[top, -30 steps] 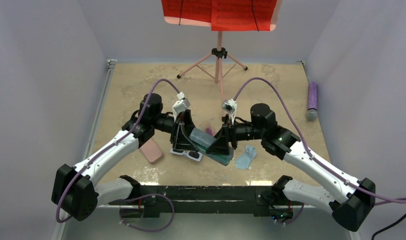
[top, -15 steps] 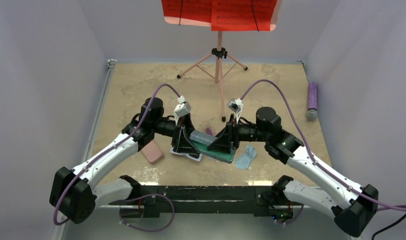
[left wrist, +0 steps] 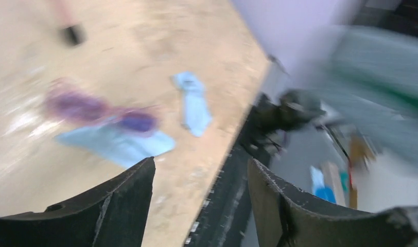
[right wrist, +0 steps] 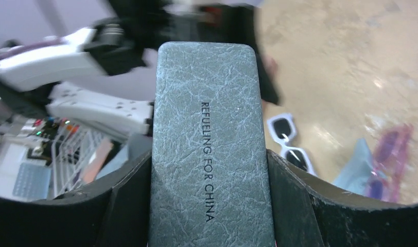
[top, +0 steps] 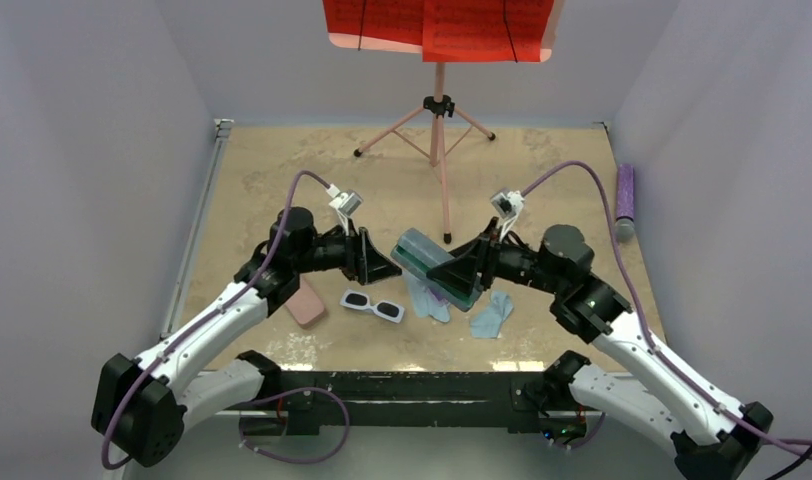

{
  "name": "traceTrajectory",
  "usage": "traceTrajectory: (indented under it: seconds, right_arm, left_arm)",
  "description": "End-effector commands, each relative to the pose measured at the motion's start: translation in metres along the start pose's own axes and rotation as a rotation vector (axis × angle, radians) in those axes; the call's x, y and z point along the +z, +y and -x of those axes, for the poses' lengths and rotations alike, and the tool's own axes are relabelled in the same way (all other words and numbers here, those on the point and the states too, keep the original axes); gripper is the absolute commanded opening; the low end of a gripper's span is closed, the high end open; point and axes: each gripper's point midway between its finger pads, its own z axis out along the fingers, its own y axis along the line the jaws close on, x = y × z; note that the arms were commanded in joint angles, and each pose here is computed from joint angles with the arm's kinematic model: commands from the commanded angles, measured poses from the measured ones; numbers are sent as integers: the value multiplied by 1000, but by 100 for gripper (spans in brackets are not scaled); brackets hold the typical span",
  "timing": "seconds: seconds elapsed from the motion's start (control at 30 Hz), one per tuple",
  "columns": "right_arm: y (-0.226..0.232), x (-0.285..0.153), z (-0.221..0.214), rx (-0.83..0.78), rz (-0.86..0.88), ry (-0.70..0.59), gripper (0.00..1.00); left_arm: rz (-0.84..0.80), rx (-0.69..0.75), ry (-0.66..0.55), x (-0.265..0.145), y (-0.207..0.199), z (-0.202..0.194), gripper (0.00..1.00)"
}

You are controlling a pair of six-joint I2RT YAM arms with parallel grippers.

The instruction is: Organize the sunglasses

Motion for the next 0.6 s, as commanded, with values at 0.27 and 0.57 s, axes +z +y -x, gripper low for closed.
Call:
traceTrajectory:
  seconds: [0.27, 0.57]
  right_arm:
    - [66, -25, 59, -91, 191, -230, 0]
    - [17, -15, 57, -107, -6, -289, 0]
  left_arm:
    - [229, -276, -91, 7, 67, -12, 74]
    - [-40, -155, -349, -24, -29, 57, 100]
